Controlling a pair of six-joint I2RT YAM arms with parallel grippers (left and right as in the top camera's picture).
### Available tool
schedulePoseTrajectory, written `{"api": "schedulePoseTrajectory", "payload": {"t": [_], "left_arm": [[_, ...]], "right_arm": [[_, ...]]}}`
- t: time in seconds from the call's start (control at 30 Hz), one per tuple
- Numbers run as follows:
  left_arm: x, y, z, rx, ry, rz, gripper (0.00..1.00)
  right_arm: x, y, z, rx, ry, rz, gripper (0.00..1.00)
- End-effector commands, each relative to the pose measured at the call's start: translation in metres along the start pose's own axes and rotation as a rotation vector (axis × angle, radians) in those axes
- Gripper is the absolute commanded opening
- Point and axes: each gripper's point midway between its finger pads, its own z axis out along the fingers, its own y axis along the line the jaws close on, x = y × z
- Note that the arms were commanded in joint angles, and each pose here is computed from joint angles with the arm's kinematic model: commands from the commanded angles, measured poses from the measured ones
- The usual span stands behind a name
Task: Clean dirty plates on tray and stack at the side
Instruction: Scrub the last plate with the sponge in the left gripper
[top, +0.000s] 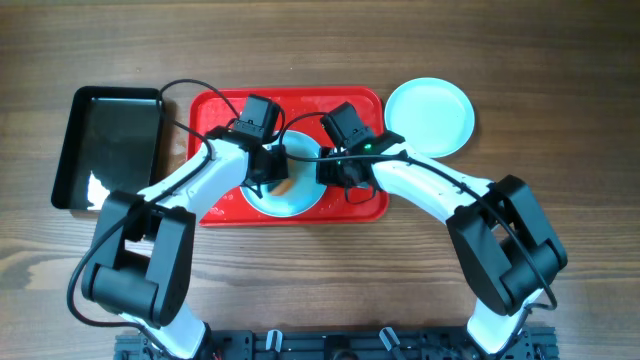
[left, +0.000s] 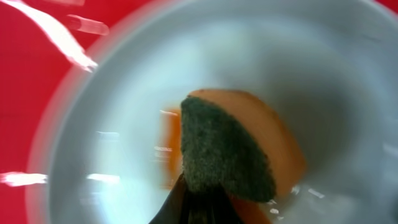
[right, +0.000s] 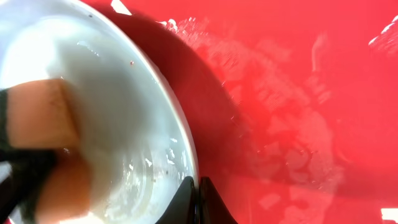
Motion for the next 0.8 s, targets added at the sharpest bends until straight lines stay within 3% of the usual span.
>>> {"api": "schedulePoseTrajectory", "payload": {"t": [0.0,0.1,0.2,0.37,0.47,0.5,0.6,0.67,0.77], "left_arm": [[-0.024,0.084,-0.011,-0.480,-0.164,0.006,0.04],[-0.040,0.105,-0.033,-0.640,-0.251,0.011,0.04],[-0.054,0.100,-0.058,-0.627,-0.304,-0.016,0.04],[-0.064,0.041,-0.089,-0.225,-0.354,-0.056,0.04],[-0.059,0.026,-0.086,-0.141,-0.323,-0.040,0.04],[-0.061,0.029,-0.087,-0.144,-0.327,-0.048,0.04],[-0.069,0.053,-0.087,-0.167,-0.330,-0.110,0.04],[-0.069,0.068,-0.086,-0.157,-0.309,-0.153,0.04],[-0.063,0.066,-0.080,-0.019,-0.235,-0.197,0.04]], "right_arm": [[0.004,-0.005,0.006,0.015,0.013,0.017,0.04],[0.003,-0.006,0.006,0.019,0.011,0.014,0.04],[0.003,-0.014,0.006,0.061,0.001,0.016,0.04],[0.002,-0.013,0.006,0.056,-0.004,0.015,0.05],[0.000,0.004,0.006,-0.028,0.004,-0.023,0.04],[-0.001,0.032,0.003,-0.165,0.017,-0.067,0.14],[-0.019,0.070,-0.014,-0.304,-0.014,-0.102,0.28],[-0.028,0.078,-0.020,-0.318,-0.036,-0.117,0.36],[-0.037,0.073,-0.021,-0.267,-0.080,-0.115,0.43]]}}
